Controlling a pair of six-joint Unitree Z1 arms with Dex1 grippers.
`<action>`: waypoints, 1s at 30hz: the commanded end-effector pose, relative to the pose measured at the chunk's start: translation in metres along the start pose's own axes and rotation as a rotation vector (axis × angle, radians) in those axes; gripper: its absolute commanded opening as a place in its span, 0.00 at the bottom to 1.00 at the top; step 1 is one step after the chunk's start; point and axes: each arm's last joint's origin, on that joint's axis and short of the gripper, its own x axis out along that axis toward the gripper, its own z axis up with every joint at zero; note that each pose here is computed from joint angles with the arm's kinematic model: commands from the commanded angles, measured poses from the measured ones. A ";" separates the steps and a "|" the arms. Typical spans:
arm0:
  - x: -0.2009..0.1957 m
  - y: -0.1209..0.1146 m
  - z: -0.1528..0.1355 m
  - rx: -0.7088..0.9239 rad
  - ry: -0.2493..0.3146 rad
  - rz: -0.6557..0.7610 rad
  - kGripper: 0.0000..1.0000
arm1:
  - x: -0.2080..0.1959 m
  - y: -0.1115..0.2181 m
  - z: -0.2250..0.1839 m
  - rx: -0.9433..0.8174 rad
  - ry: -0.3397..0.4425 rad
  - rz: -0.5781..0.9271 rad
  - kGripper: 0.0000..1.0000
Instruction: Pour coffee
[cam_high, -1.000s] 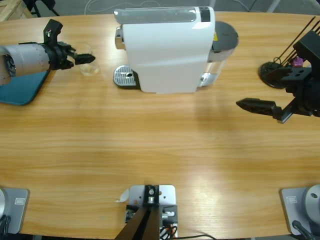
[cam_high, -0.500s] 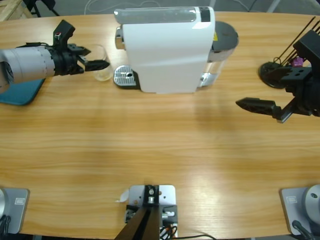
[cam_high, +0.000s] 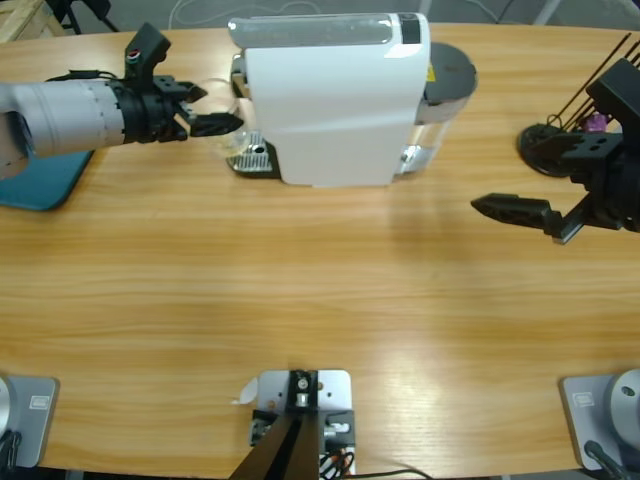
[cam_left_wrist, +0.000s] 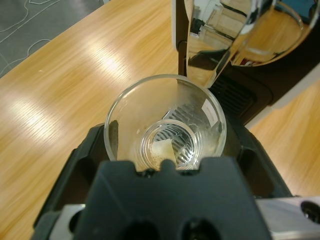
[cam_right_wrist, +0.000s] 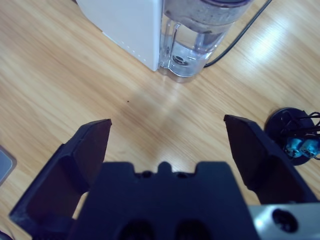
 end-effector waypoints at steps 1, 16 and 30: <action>0.027 -0.003 -0.015 0.005 0.071 -0.061 0.31 | 0.000 -0.002 -0.011 0.020 0.015 0.008 1.00; 0.035 -0.014 -0.021 0.015 0.098 -0.098 0.99 | 0.001 -0.003 -0.011 0.025 0.019 0.002 1.00; 0.008 -0.014 -0.004 0.038 0.075 -0.054 1.00 | 0.003 -0.003 -0.011 0.025 0.024 0.003 1.00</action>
